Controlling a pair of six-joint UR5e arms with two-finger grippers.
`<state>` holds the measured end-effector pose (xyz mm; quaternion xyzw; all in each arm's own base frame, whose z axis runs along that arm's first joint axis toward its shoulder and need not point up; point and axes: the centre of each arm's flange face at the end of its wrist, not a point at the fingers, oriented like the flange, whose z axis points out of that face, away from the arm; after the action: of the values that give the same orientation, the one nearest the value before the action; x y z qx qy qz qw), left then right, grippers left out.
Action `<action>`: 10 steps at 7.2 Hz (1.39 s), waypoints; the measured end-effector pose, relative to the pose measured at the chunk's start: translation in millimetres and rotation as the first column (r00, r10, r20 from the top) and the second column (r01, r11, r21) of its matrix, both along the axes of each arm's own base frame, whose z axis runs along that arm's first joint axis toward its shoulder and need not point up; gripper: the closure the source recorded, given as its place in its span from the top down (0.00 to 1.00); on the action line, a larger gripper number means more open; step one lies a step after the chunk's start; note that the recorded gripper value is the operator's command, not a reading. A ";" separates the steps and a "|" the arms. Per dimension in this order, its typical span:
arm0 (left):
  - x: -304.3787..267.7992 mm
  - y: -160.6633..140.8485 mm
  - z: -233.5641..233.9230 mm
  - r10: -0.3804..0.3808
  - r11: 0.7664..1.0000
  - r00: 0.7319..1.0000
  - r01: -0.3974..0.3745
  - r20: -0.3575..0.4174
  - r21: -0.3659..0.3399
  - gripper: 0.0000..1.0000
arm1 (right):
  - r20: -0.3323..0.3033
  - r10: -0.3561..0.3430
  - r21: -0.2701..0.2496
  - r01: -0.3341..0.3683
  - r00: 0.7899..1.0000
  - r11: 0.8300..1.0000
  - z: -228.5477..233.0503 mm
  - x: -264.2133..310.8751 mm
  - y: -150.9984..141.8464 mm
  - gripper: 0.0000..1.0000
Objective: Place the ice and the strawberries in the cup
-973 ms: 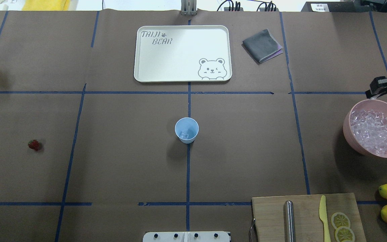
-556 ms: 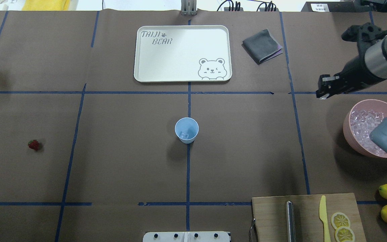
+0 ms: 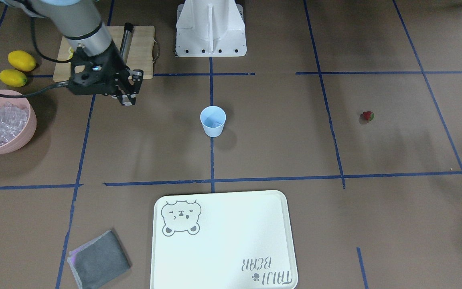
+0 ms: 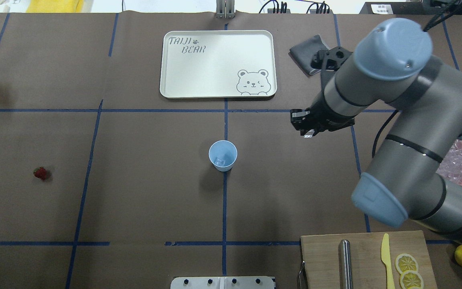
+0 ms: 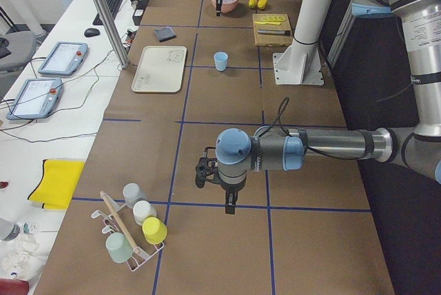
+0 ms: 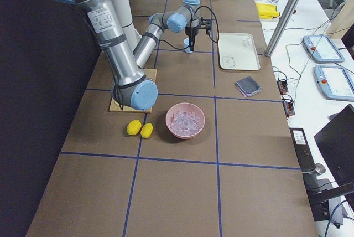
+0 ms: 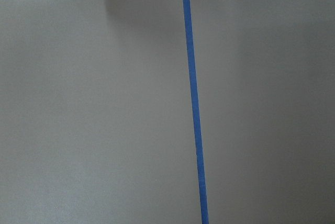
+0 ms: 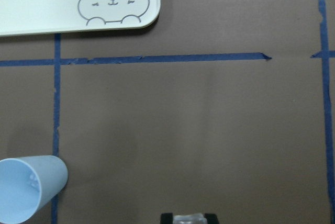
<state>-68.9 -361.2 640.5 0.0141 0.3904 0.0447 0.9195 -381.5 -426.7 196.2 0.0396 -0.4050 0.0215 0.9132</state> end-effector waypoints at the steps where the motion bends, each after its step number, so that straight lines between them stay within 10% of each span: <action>1: 0.0 0.0 0.2 0.000 1.000 1.000 0.000 0.000 0.000 1.00 | -0.011 -0.003 0.009 0.003 1.000 1.000 -22.2 -25.5 11.3 0.07; 10: 0.0 0.6 4.3 0.001 1.000 1.000 -0.001 0.000 -0.008 1.00 | -0.050 0.060 0.023 -0.059 0.997 0.998 -81.4 -180.3 16.4 0.14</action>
<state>-68.9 -360.5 644.9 0.0103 0.3906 0.0436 0.9195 -561.9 -410.3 114.8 0.0618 -0.3804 0.0434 0.9217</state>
